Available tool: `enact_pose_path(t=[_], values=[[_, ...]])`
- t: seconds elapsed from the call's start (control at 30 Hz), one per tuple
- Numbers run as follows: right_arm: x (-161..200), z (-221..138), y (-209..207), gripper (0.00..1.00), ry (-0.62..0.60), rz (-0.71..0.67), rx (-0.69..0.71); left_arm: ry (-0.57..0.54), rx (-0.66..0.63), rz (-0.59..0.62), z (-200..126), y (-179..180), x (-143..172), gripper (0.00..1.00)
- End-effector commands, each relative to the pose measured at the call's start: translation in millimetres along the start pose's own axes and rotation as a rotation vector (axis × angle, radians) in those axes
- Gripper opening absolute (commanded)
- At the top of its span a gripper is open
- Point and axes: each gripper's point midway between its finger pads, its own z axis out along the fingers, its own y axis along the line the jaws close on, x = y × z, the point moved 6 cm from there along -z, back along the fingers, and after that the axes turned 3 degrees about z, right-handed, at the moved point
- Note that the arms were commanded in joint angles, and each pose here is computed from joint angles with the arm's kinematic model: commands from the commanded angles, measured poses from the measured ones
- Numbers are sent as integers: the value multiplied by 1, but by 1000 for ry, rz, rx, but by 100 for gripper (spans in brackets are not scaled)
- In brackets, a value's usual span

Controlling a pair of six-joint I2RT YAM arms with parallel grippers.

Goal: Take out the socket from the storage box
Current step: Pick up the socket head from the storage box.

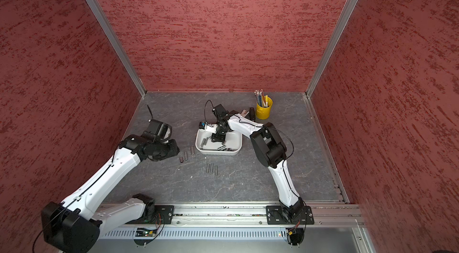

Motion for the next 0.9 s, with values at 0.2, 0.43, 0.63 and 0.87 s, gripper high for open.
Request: enact_pose_path(t=[0.2,0.43,0.63,0.87], values=[[-2,4,-8,37,-4,-15,24,-9,-4,4,2,2,-1,41],[-22,-19,-6,37,-91,-68,37,-4,-6,3,4,2,0,41],[-20,-10,-17,37,-53,-80,72,-5,-6,3,3,2,-1,41],[-9,10,-20,37,-8,-52,51,-4,-7,3,4,3,0,41]])
